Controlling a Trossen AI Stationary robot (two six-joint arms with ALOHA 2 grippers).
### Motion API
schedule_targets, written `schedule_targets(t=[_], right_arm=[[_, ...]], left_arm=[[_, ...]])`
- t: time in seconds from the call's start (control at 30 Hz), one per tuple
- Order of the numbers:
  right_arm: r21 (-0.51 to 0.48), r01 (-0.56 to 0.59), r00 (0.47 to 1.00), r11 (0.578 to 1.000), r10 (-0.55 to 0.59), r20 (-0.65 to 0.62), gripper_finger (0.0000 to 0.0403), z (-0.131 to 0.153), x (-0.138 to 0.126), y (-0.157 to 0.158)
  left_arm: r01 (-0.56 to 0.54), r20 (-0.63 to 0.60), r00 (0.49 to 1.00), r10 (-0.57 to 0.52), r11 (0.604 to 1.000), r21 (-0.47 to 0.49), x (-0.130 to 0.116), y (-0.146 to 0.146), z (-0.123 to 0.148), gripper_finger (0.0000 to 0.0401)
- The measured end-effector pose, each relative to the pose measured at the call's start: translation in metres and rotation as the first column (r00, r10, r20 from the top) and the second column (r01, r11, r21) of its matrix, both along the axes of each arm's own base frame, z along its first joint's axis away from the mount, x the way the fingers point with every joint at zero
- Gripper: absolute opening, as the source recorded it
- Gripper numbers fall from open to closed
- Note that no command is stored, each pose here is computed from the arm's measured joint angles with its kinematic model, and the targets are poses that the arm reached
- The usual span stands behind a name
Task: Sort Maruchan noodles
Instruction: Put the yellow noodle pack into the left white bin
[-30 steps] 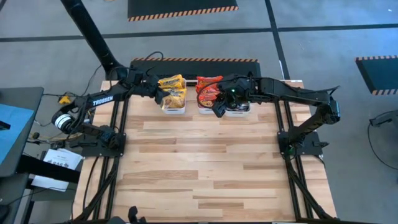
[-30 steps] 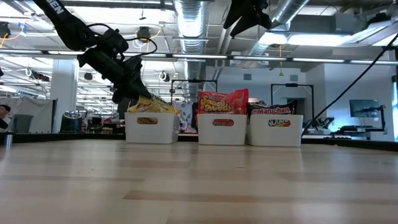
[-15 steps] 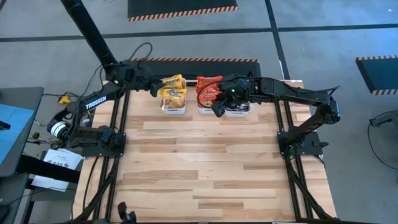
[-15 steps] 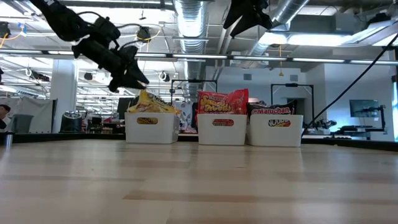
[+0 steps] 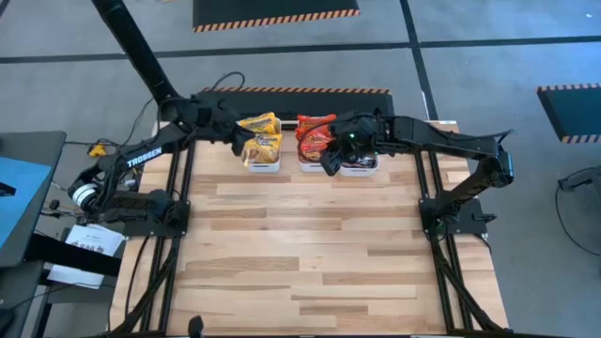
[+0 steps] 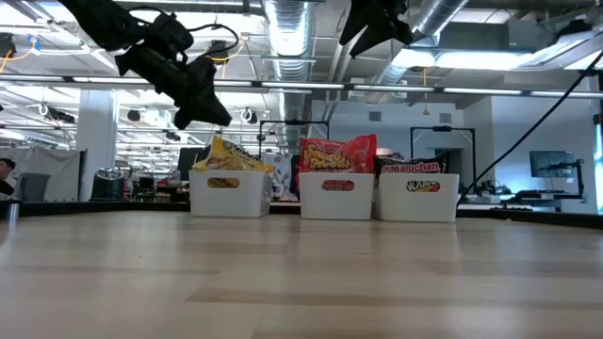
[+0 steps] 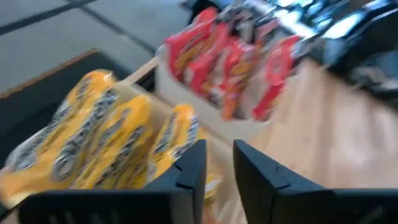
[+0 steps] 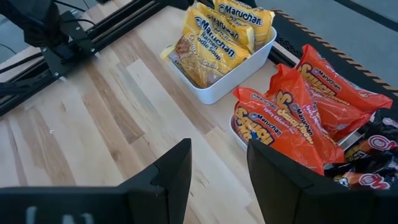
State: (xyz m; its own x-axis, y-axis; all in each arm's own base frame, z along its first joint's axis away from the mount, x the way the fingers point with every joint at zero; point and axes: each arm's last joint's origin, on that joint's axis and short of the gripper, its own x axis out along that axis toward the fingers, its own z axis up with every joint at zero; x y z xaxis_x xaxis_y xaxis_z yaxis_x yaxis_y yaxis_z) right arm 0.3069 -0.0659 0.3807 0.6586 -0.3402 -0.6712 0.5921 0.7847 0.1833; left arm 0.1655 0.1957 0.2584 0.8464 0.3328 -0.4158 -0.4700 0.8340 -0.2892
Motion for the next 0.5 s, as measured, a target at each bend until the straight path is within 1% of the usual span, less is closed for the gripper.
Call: schedule_targets(t=[0.1, 0.2, 0.37, 0.5], right_arm=[[-0.005, 0.004, 1.000, 1.000, -0.004, -0.003, 0.0179, 0.000, -0.001, -0.002], [-0.005, 0.017, 1.000, 1.000, -0.017, -0.003, 0.0179, 0.000, -0.001, -0.006], [-0.005, 0.040, 0.999, 0.999, -0.040, -0.003, 0.0179, 0.000, -0.003, -0.013], [-0.005, 0.050, 0.999, 0.999, -0.050, -0.002, 0.0179, 0.000, -0.004, -0.016]], left_arm=[[-0.048, -0.071, 0.996, 0.050, 0.998, 0.028, 0.005, -0.005, -0.003, 0.0036], [-0.058, -0.099, 0.993, 0.060, 0.998, 0.029, 0.007, -0.008, -0.005, 0.0007], [-0.037, -0.140, 0.989, 0.040, 0.999, 0.024, 0.011, -0.006, -0.014, 0.0002], [-0.031, -0.143, 0.989, 0.025, 0.999, -0.042, 0.016, -0.006, -0.021, 0.0000]])
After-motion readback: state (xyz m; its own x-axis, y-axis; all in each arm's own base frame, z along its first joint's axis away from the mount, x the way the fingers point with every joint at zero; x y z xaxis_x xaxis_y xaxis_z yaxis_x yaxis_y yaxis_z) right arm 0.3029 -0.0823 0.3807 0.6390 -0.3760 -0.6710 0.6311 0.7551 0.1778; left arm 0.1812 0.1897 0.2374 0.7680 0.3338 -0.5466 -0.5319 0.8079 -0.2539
